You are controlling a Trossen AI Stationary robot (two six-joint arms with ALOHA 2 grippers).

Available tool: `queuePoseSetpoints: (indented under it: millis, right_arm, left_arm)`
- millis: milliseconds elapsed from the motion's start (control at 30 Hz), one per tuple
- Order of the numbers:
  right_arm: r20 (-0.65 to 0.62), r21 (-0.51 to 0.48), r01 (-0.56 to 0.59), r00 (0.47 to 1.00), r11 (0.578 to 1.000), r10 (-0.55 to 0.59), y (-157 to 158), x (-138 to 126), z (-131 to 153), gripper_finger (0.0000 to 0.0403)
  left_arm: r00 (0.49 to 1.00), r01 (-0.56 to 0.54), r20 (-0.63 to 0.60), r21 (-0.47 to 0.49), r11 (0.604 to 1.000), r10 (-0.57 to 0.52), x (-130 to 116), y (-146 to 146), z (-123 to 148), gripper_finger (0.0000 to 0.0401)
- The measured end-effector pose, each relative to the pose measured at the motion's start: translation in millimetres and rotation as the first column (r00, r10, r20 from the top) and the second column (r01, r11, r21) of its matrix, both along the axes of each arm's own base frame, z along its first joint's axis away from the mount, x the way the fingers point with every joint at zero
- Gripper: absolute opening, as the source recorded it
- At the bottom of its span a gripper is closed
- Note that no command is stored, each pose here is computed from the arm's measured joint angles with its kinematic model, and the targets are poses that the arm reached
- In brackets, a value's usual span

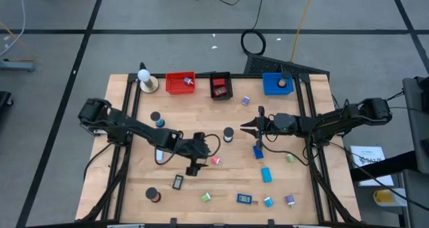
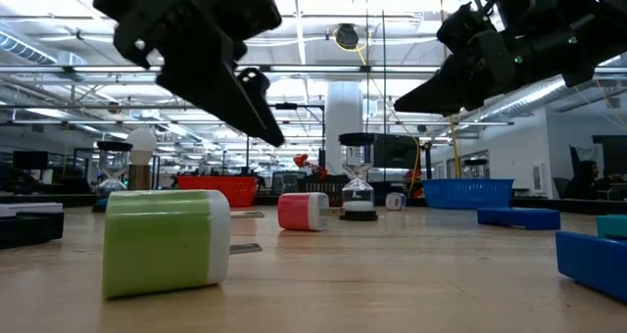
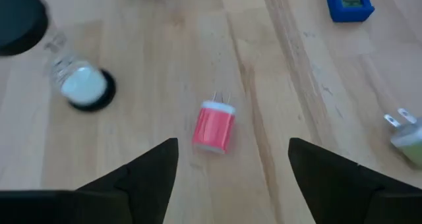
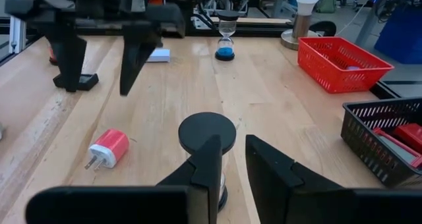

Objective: Pick & Place Office items
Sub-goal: Put the pink charger adapter into the red bin

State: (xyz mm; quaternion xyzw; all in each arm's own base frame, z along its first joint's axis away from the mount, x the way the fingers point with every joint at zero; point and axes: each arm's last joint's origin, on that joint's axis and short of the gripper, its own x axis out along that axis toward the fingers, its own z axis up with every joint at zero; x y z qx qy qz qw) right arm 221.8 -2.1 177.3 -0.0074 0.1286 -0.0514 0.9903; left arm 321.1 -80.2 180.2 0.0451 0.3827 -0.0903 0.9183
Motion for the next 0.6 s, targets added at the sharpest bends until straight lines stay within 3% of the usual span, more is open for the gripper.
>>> queuePoseSetpoints:
  millis: [267,600]
  right_arm:
    - [-0.010,-0.004,-0.001,1.000,1.000,0.001,0.0,-0.2,-0.8,0.0064]
    - [-0.011,-0.010,-0.003,1.000,1.000,0.003,-0.1,0.0,-0.7,0.0064]
  left_arm:
    - [0.995,0.056,0.083,0.045,0.997,-0.060,15.9,-3.5,-15.8,0.0291]
    - [0.998,0.042,0.054,0.063,0.997,-0.045,28.0,5.8,-45.6,0.0274]
